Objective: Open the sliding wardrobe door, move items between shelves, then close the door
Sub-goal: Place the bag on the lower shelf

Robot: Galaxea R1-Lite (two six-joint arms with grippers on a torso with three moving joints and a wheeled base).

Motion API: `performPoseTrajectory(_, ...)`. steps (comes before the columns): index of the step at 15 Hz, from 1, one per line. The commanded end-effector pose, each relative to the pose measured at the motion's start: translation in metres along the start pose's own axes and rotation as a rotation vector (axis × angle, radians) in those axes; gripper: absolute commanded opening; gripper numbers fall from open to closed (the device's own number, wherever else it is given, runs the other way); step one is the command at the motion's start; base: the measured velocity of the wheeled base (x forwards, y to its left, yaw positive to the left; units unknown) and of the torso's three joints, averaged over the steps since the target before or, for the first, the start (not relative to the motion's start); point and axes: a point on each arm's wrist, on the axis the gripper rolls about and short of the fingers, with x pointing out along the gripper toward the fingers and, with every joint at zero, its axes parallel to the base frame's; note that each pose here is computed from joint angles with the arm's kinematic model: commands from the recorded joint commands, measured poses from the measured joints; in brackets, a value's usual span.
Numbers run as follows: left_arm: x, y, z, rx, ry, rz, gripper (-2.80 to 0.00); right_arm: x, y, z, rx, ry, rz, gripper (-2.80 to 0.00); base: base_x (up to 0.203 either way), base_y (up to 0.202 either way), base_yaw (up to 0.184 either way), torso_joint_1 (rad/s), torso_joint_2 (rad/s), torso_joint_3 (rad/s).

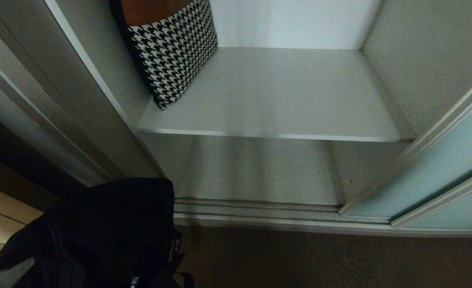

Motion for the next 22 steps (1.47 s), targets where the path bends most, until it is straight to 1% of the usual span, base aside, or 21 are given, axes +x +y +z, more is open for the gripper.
performPoseTrajectory(1,-0.0005,0.0,0.0015,-0.002,-0.007,0.001,-2.8,0.0,0.0,-0.0004,0.0,0.0,0.0,-2.8,0.0,0.0,0.0,0.0,0.0,0.0)
performPoseTrajectory(10,0.0013,-0.0001,0.0005,0.001,0.003,0.004,-2.8,0.0001,0.0,-0.0004,0.0,0.001,0.002,-2.8,0.0,0.0,0.0,0.0,0.0,0.0)
performPoseTrajectory(12,0.0004,-0.0001,0.0049,-0.002,-0.019,0.003,-2.8,0.0,0.0,-0.0004,0.0,0.0,0.002,-2.8,0.0,0.0,0.0,0.0,0.0,0.0)
performPoseTrajectory(15,-0.0004,0.0001,0.0023,-0.002,-0.016,0.003,-2.8,0.0,0.0,-0.0004,0.0,0.0,0.002,-2.8,0.0,0.0,0.0,0.0,0.0,0.0)
performPoseTrajectory(19,0.0005,-0.0002,0.0058,-0.001,-0.021,0.002,-2.8,0.0001,0.0,-0.0004,0.0,0.001,0.002,-2.8,0.0,0.0,0.0,0.0,0.0,0.0)
performPoseTrajectory(21,-0.0008,-0.0006,0.0058,-0.004,-0.028,-0.025,-2.8,0.0,0.0,-0.0004,0.0,0.0,0.0,-2.8,0.0,0.0,0.0,0.0,0.0,0.0)
performPoseTrajectory(22,-0.0013,-0.0009,0.0062,-0.019,-0.03,-0.042,-2.8,0.0001,0.0,-0.0004,0.0,0.001,0.0,-2.8,0.0,0.0,0.0,0.0,0.0,0.0)
